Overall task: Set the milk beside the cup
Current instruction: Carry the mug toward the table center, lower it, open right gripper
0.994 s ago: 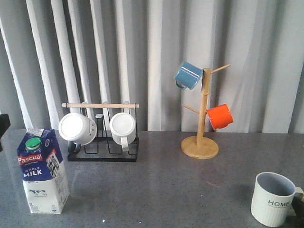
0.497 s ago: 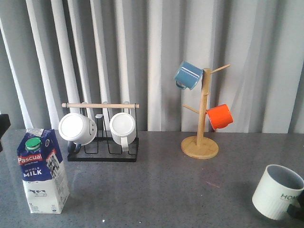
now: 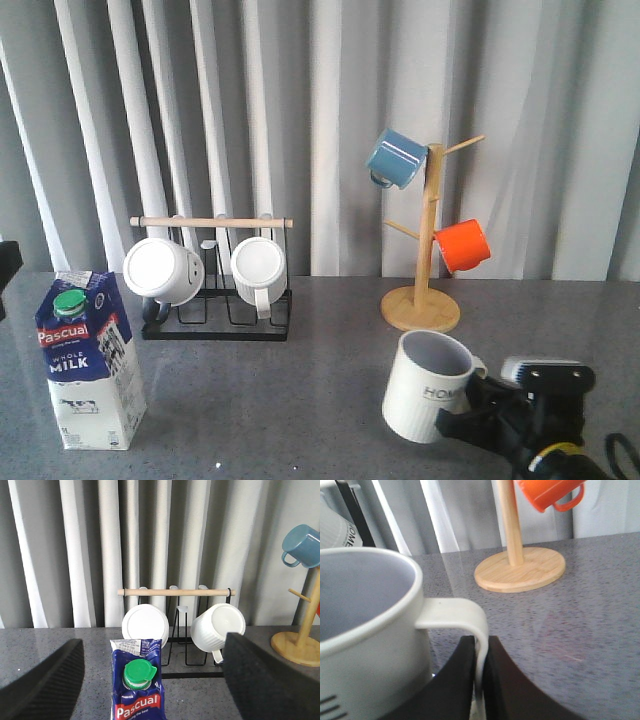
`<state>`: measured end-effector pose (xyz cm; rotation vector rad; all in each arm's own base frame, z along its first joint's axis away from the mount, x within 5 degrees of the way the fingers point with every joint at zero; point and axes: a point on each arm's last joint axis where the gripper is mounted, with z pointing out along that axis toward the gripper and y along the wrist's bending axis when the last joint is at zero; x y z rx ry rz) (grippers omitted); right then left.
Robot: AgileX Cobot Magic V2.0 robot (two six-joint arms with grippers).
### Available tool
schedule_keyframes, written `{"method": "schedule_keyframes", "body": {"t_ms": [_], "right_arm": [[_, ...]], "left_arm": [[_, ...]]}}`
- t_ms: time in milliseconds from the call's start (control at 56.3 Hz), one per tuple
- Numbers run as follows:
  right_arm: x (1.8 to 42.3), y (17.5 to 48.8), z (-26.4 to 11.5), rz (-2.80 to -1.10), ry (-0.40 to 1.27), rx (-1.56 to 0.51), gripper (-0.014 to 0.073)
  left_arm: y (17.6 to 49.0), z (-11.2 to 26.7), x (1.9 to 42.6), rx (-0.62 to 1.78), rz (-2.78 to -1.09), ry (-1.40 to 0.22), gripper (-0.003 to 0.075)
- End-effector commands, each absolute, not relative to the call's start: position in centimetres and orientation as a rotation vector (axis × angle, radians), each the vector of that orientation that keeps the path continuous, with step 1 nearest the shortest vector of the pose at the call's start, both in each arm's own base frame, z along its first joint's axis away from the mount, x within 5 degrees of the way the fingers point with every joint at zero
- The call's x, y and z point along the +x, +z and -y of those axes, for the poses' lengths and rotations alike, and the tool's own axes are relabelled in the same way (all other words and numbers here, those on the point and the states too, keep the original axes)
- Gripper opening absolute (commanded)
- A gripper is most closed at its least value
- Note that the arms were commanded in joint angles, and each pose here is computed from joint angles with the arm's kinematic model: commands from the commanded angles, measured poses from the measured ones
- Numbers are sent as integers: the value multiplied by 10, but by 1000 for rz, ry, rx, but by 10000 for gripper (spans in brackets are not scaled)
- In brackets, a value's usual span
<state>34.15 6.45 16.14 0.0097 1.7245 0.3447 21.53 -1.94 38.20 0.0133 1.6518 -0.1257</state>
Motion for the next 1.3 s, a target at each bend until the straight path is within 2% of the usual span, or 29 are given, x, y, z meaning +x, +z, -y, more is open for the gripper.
{"method": "schedule_keyframes", "body": {"t_ms": [0,107,213,426,639,977,1136,1278], "right_arm": [[352,196,-87,-1610,268,99,-4],[359,206,-113,-1613,183,118,-1],[364,210,-135,-1625,134,44,2],[366,197,-151,-1682,147,-16,13],[368,183,-153,-1721,135,-25,55],[355,187,-147,-1726,135,-48,290],[338,195,-143,-1704,139,-135,302],[329,218,-130,-1648,130,-205,302]], "left_arm": [[400,20,214,9,-1544,-135,556],[400,20,214,9,-1544,-135,556],[400,20,214,9,-1544,-135,556],[400,20,214,9,-1544,-135,556],[400,20,214,9,-1545,-135,556],[400,20,214,9,-1545,-135,556],[400,20,214,9,-1545,-135,556],[400,20,214,9,-1545,-135,556]]}}
